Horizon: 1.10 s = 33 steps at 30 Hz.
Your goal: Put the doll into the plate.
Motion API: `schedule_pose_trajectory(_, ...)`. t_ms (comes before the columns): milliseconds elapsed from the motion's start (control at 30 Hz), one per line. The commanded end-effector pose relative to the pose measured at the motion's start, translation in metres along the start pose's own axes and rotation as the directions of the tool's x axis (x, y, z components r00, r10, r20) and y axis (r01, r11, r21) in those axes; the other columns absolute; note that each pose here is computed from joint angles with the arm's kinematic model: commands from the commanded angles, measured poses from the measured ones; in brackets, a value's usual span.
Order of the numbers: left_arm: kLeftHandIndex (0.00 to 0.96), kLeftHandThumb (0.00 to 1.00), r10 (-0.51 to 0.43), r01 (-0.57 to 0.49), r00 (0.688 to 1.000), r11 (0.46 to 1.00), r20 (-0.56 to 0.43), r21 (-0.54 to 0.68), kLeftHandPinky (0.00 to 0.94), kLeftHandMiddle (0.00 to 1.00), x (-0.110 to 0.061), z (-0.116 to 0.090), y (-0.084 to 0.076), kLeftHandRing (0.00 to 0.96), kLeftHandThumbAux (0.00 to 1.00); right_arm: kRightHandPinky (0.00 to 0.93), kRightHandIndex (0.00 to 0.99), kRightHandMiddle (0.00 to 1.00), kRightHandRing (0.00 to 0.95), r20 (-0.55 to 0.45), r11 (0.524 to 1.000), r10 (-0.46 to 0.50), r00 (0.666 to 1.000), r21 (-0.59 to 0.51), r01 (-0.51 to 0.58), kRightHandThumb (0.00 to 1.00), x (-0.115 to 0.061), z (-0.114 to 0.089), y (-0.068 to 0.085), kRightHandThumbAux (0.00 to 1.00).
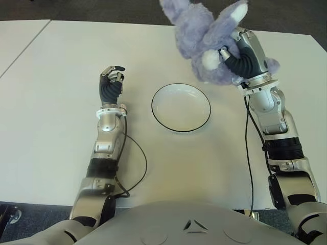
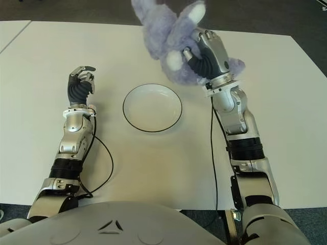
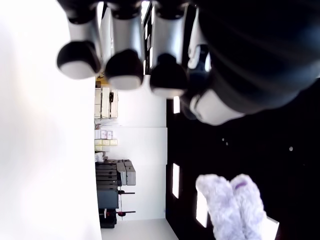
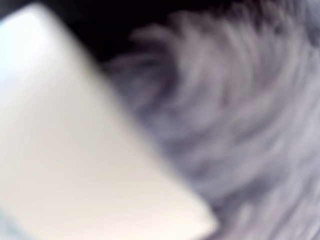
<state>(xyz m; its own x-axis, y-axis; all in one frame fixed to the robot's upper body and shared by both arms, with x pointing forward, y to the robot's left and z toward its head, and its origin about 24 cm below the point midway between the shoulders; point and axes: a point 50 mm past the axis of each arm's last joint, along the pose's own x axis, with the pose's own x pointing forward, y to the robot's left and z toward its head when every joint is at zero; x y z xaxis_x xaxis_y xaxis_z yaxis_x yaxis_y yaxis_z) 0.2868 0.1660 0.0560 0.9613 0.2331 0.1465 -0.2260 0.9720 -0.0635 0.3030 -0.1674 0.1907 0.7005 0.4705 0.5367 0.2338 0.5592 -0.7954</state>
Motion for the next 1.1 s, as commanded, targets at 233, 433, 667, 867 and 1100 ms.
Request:
schedule_pose_trajectory(233,0.443,0.715,0.008,-0.007,0.992,1.000,-0.126,0.006,0.883,0.872,-0.023,-0.032,-0.004,0.880,0.702,0.868,0.395,0.538,0.885,0.125,0.998,0.033,0.992,0.045,-0.038,0.852,0.008,0.013,0.007,0.680)
schedule_pose_trajectory(433,0.443,0.715,-0.004,0.006,0.993,1.000,-0.120,0.013,0.880,0.875,-0.022,-0.032,-0.004,0.882,0.702,0.862,0.395,0.537,0.884,0.157,0.996,0.045,0.987,0.067,-0.056,0.851,0.012,0.018,0.012,0.680)
schedule_pose_trajectory(667,0.443,0.713,-0.004,0.006,0.992,1.000,-0.124,0.009,0.875,0.877,-0.022,-0.033,-0.003,0.883,0.703,0.864,0.394,0.535,0.882,0.176,0.994,0.063,0.982,0.079,-0.077,0.852,0.016,0.022,0.016,0.680)
schedule_pose_trajectory(867,0.443,0.712,0.002,-0.001,0.992,1.000,-0.128,0.009,0.875,0.877,-0.022,-0.032,-0.004,0.882,0.704,0.862,0.394,0.535,0.883,0.193,0.992,0.073,0.978,0.091,-0.091,0.852,0.019,0.027,0.019,0.680)
schedule_pose_trajectory(1100,0.443,0.713,0.011,-0.010,0.992,1.000,-0.126,0.008,0.885,0.876,-0.022,-0.031,-0.005,0.882,0.703,0.846,0.395,0.533,0.882,0.207,0.988,0.092,0.974,0.106,-0.116,0.853,0.021,0.033,0.025,0.680)
